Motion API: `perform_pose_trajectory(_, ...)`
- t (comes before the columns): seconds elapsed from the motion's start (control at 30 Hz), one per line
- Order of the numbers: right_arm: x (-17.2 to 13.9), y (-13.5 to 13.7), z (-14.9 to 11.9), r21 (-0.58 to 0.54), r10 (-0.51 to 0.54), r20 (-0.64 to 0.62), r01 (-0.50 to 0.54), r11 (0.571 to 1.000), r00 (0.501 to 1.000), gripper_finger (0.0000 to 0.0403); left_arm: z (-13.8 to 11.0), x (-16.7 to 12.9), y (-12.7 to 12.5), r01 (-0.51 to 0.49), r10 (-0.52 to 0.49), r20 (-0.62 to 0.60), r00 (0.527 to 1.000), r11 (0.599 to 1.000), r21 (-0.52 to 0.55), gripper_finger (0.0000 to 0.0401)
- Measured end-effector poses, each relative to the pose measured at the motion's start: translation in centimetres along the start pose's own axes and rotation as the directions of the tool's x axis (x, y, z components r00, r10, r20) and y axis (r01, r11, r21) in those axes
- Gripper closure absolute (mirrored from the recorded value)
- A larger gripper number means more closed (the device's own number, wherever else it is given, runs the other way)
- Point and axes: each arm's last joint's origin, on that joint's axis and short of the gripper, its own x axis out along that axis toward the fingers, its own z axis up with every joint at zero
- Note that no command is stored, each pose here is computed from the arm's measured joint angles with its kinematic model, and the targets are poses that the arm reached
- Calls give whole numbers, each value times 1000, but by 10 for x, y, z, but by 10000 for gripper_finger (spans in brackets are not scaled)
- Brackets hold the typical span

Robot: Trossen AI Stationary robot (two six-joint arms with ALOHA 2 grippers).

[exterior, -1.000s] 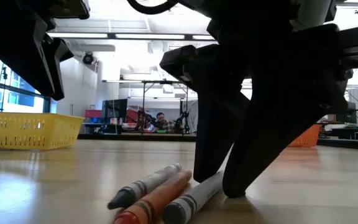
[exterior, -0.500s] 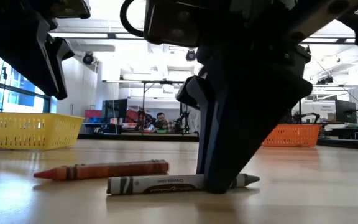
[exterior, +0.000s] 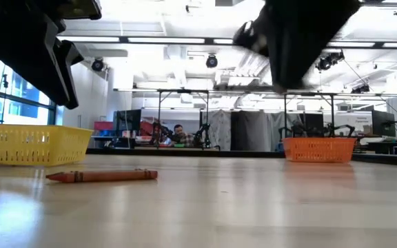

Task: Sort crayons
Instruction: Put the gray crayon into the orange bin

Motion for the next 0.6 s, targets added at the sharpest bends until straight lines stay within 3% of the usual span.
perform_pose_trajectory(0.13,-52,-19,-14,25,-193,-8,193,981,981,401,1,0,0,-15,15,22,1000,1000,-3,291)
perform_pose_trajectory(0.33,-138,-57,-54,94,-407,-43,410,907,912,402,3,0,-1,-12,12,45,999,1000,-13,291)
perform_pose_trajectory(0.47,-190,-87,-84,238,-484,23,466,852,875,402,4,0,0,-28,29,59,998,1000,-14,291)
perform_pose_trajectory(0.6,-222,-116,-122,376,-544,44,491,786,838,402,4,0,0,-44,45,73,996,999,-15,291)
